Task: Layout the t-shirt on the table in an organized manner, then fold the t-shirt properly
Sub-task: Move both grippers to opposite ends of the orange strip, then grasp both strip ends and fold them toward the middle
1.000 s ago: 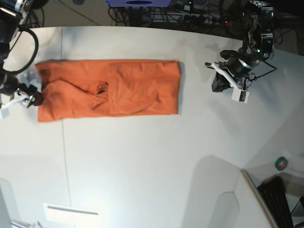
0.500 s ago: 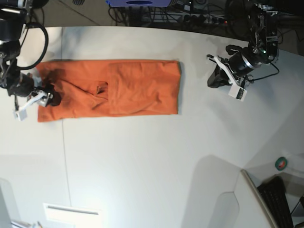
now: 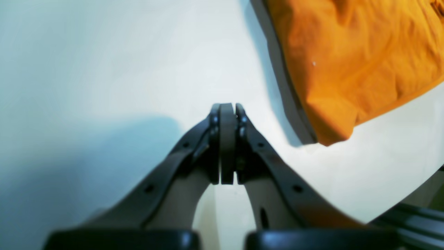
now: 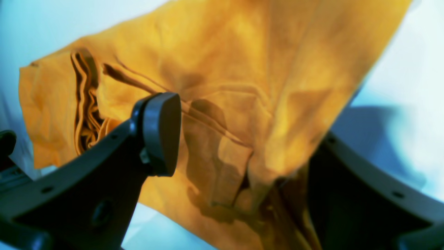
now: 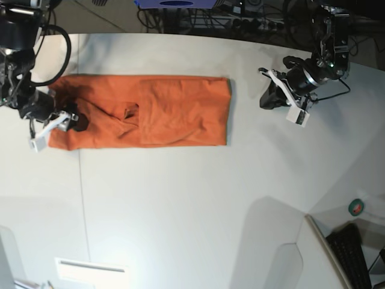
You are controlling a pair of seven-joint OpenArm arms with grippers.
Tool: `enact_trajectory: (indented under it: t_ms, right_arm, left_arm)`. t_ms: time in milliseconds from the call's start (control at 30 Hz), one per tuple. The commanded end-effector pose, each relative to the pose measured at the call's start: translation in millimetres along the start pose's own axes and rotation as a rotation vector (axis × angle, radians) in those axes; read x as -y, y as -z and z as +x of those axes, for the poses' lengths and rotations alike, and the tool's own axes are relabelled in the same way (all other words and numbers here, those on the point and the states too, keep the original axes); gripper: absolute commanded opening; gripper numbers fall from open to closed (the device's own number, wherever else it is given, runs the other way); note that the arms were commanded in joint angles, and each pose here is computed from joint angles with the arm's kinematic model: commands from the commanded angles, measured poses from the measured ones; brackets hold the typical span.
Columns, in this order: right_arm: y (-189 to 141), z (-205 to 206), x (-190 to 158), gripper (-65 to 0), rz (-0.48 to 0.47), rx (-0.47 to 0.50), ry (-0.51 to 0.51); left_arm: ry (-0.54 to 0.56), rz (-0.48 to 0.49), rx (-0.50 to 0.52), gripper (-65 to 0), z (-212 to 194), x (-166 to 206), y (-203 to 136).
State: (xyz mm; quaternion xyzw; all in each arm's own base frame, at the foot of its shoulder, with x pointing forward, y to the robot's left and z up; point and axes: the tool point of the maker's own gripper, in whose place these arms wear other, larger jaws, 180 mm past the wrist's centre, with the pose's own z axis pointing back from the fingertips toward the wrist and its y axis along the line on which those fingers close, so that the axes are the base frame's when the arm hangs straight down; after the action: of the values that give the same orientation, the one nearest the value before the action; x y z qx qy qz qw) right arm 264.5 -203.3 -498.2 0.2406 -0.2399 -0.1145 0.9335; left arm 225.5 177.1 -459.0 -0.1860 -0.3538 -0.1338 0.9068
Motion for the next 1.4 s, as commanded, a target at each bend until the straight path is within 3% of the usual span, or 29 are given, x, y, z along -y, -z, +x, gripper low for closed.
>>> enact_trajectory:
  t_ms: [0, 33, 167, 200, 467, 633, 833, 1100, 1367]
  right_arm:
    - [-2, -1, 6, -31.8, -0.025, -0.018, -0.01]
    - [-1, -1, 5, -35.9, -0.023, -0.019, -0.009]
    - [-1, 2, 4, -63.3, -0.021, -0.012, -0.013]
    - [-1, 4, 4, -65.0, -0.022, -0.009, -0.015]
    - [-11, 35, 9, -65.0, -0.136, 0.062, 0.054]
    - [-18, 43, -30, -65.0, -0.096, 0.05, -0.082]
    - [-22, 51, -80, -65.0, -0.097, 0.086, -0.142]
    - [-12, 18, -146, -65.0, -0.017, 0.028, -0.244]
    - [-7, -6, -191, -65.0, 0.028, -0.001, -0.264]
  left_arm:
    - [0.008, -0.002, 0.042, -65.0, 13, -2, -3]
    - [0.007, 0.0, 0.043, -65.0, 13, -3, -3]
    - [0.01, -0.001, 0.042, -65.0, 13, -3, -2]
    - [0.007, -0.002, 0.042, -65.0, 13, -2, -2]
    - [0.018, -0.108, 0.055, -65.0, 21, 42, 24]
    - [0.024, -0.12, 0.057, -65.0, 26, 45, 29]
    - [0.018, -0.183, -0.013, -65.0, 10, 62, 52]
    - [0.022, -0.185, -0.007, -65.0, 14, 62, 53]
    - [0.031, -0.179, -0.002, -65.0, 18, 58, 53]
